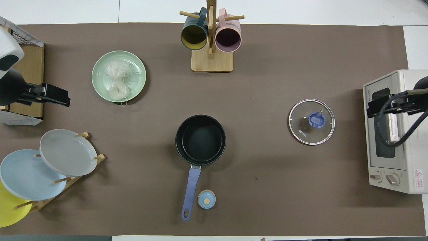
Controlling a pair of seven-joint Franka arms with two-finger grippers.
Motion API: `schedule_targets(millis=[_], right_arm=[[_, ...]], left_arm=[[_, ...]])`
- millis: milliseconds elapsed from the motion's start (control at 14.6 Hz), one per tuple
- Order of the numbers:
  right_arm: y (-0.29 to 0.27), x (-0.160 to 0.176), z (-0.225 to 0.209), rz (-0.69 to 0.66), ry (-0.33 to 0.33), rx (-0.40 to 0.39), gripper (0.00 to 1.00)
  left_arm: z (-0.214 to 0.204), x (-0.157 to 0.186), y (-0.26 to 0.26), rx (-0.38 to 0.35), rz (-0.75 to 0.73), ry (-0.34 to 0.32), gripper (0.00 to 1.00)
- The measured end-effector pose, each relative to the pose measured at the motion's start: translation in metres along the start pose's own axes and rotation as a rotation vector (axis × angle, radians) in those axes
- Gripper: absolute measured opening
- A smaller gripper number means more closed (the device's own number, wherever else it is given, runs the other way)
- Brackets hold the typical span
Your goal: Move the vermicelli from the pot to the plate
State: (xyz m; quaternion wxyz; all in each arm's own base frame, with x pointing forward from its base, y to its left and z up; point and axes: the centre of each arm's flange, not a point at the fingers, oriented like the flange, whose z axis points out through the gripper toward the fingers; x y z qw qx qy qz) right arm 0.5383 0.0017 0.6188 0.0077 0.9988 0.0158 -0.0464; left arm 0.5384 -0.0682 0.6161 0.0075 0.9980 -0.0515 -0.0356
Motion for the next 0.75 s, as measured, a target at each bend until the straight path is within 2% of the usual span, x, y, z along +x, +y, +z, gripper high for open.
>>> schedule_targets(millis=[754], right_arm=[[-0.003,0.0001,-0.0011,-0.006,0.002,-0.001,1.0]], left_arm=[[-0.0049,-0.0082,0.0022,0.001,0.003,-0.016,1.0]])
